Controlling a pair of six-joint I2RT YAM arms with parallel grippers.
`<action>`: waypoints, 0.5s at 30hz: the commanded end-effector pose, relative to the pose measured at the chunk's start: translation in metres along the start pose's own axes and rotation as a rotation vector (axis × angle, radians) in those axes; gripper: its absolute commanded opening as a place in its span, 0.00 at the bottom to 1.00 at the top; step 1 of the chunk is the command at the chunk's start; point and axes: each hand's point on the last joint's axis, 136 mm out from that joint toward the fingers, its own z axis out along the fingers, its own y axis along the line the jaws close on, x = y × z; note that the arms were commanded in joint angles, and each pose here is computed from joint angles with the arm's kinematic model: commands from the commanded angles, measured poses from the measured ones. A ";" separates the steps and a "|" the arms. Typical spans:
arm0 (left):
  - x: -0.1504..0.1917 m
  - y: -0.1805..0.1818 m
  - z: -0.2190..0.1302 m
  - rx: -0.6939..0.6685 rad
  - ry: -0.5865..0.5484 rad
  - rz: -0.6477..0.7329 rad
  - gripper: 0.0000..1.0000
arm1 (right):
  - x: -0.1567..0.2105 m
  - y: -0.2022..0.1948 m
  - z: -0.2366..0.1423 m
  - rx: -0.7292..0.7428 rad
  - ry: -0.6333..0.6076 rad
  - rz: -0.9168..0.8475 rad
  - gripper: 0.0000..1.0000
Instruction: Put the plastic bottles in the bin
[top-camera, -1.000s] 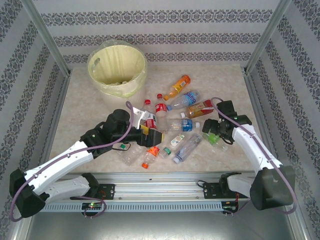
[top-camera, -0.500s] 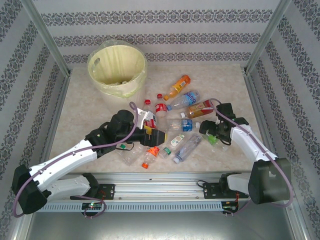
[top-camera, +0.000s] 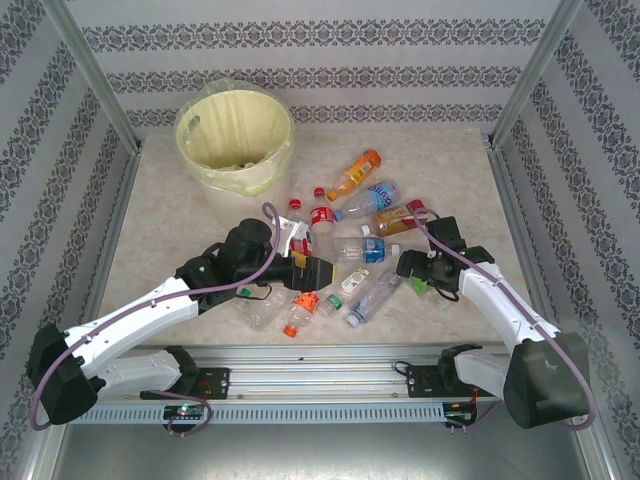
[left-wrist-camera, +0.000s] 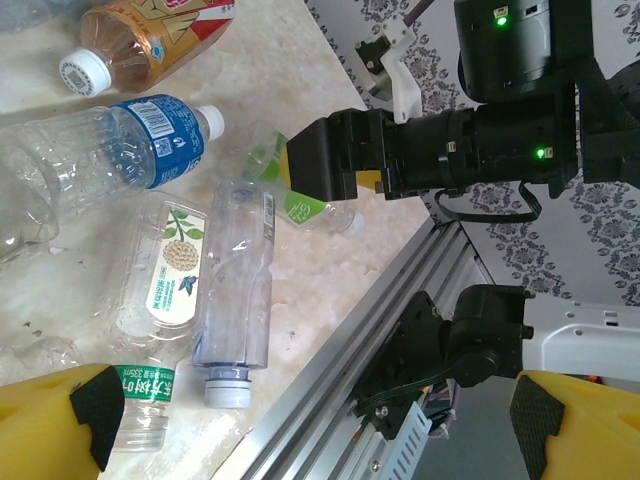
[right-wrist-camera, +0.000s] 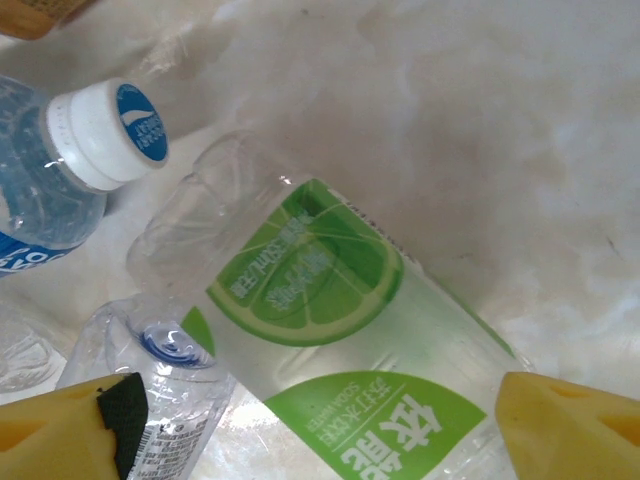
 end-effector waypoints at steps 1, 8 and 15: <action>0.001 -0.011 0.002 0.043 -0.005 0.009 1.00 | 0.033 -0.021 0.011 0.100 0.113 0.048 0.89; 0.001 -0.010 0.001 0.034 -0.003 0.011 1.00 | 0.028 -0.020 0.015 0.133 0.133 0.049 0.88; 0.004 -0.007 0.003 0.027 0.002 0.005 1.00 | 0.023 -0.020 0.019 0.157 0.152 0.034 0.90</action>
